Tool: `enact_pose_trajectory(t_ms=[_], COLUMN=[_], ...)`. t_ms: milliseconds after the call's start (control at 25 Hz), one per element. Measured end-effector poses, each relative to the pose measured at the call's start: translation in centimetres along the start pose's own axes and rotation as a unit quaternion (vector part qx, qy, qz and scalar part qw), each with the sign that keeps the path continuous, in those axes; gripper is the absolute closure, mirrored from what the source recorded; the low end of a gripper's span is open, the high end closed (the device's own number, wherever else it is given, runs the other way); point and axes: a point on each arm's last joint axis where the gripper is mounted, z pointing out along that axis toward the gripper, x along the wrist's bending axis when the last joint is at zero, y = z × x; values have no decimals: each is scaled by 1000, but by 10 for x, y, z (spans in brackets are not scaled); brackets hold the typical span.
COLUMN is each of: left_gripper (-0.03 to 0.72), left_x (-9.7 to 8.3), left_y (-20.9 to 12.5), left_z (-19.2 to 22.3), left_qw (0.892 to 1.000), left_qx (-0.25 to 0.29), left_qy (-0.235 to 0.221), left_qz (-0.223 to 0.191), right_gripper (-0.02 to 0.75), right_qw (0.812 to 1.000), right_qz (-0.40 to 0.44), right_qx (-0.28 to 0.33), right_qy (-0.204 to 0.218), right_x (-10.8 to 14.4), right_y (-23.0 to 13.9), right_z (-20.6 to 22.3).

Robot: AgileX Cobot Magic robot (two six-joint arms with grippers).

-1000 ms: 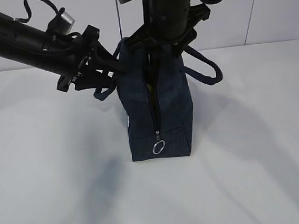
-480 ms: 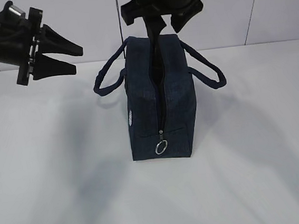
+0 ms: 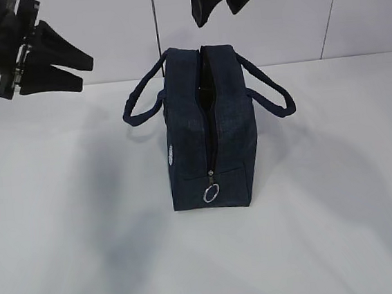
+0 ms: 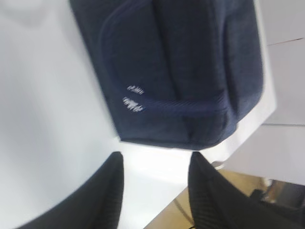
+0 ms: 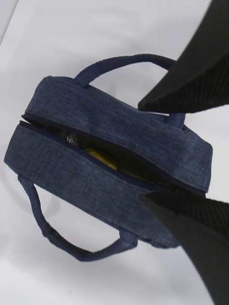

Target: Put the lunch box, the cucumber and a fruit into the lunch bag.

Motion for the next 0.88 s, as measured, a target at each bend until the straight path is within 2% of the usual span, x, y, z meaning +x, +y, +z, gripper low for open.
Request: enact_pose_trajectory(t_ms=[200,360,520,720,880], left_gripper=[379,408,431,434,435], left_x=[-3,-7,-19,-40,-59], left_y=[-8,-15,-27,-43,-54], left_z=[-9,-20,-27,-25,-26], left_qw=[997,990,975,947,935], left_qx=[22,40,64,92,91], left_qy=[58,121,194,275,302], left_qz=[39,60,91,136,161], right_gripper=[342,342,342,342,342], right_qw=[999,997,996,996,998], right_qz=[4,-11,-18,-23,-30], right_qx=[-9,-19,-36,-30,-27], right_qy=[35,69,82,78,57], right_x=[3,7,5,0,-10], right_y=[-1,-3,-7,-26,-48], right_z=[-16,-31,-53,-70,-86])
